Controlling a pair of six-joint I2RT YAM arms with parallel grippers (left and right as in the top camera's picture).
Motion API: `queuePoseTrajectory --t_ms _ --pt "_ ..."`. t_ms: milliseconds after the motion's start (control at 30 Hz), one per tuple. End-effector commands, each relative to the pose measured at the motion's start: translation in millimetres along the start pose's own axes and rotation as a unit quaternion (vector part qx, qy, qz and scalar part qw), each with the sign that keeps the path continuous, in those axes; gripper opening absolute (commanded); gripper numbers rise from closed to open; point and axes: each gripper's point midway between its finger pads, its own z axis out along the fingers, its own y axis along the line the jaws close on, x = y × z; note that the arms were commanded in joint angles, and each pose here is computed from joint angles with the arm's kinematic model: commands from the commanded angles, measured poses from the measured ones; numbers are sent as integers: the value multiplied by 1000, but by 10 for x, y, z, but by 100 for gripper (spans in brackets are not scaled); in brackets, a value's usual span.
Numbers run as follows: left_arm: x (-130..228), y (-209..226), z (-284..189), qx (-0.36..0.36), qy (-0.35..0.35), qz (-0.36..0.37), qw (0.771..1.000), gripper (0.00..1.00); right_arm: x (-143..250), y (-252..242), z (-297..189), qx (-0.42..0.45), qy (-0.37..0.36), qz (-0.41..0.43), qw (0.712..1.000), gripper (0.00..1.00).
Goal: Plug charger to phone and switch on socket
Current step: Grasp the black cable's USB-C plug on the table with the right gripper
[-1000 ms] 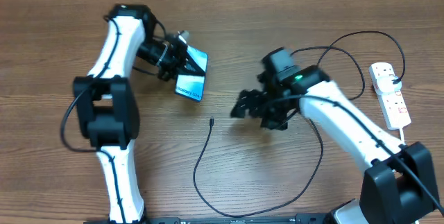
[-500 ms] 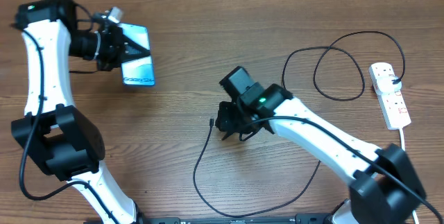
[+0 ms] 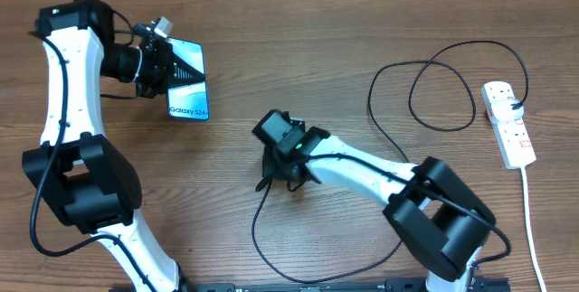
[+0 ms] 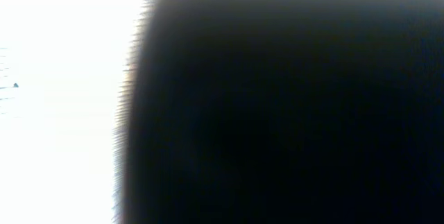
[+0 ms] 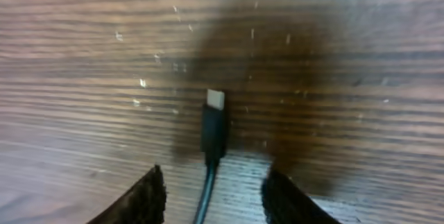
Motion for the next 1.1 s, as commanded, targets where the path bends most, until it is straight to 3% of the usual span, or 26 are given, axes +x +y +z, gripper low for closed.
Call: queuePoseTrajectory --t_ms 0,167,300,567,733,833,933,1000,1067 --pt "13 -117 2 9 -3 23 1000 4 -113 -69 70 29 -31 11 999 35" --pt "9 -115 0 9 -4 24 1000 4 -166 -229 42 52 -22 38 998 12" --pt "10 -114 0 9 -4 23 1000 4 -336 -561 -129 98 1 77 992 4" --pt "9 -114 0 9 -4 24 1000 4 -716 -1500 -471 194 25 129 972 4" --pt "8 -115 0 9 -4 24 1000 4 -835 -1837 -526 193 38 178 964 4" --pt "8 -114 0 9 -4 24 1000 4 -824 -1915 -547 191 48 194 961 20" --pt "7 -115 1 9 -4 24 1000 4 -786 -1939 -561 197 55 195 959 45" --pt "6 -114 0 9 -4 24 1000 4 -748 -1954 -571 202 61 202 956 54" --pt "6 -114 0 9 -4 24 1000 4 -689 -1987 -573 211 68 213 951 55"
